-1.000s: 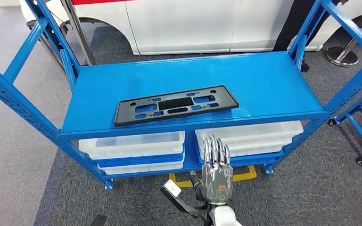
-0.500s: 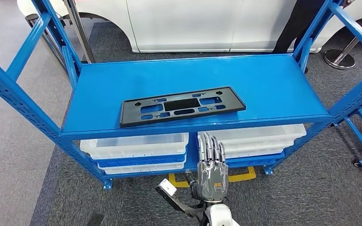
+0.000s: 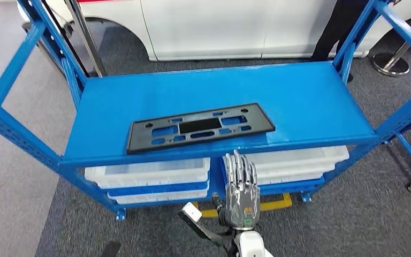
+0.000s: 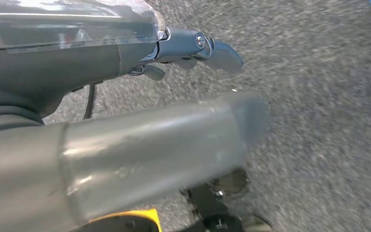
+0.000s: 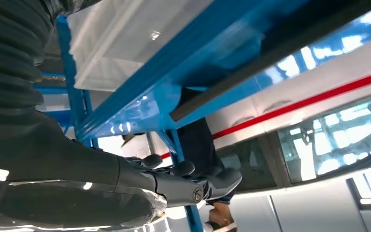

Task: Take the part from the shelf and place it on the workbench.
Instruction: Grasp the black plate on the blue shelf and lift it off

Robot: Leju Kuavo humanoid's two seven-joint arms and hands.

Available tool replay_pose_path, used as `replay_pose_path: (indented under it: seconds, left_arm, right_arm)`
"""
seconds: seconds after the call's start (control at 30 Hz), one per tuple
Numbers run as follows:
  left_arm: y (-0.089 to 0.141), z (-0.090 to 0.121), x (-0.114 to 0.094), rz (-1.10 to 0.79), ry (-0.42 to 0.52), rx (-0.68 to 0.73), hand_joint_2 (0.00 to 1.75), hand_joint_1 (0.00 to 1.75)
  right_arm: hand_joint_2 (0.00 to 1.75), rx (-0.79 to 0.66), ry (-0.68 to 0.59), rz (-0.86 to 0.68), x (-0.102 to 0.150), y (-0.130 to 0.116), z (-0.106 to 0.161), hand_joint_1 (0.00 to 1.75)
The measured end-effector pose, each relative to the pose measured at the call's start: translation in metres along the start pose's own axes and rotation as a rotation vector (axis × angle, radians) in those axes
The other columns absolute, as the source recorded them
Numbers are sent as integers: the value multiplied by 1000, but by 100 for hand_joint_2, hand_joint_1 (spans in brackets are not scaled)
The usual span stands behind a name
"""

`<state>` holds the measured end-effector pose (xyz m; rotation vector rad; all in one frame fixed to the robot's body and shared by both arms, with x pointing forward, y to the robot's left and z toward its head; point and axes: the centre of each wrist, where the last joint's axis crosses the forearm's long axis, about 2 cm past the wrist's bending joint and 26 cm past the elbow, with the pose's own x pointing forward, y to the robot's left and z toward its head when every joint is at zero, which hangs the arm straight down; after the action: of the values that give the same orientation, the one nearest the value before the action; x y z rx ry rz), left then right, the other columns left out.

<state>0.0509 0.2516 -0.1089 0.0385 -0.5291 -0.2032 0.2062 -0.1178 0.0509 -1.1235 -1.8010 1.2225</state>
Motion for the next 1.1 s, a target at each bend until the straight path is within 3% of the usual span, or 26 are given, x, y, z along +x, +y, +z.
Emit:
replay_pose_path:
  seconds: [0.53, 1.1]
  left_arm:
    - [0, 1, -3, -12, 18, 0, 0, 0]
    - [0, 0, 0, -41, 13, -10, 0, 0]
  right_arm:
    - [175, -2, -2, -9, 0, 0, -4, 0]
    - [175, 81, -21, 13, 0, 17, -4, 0]
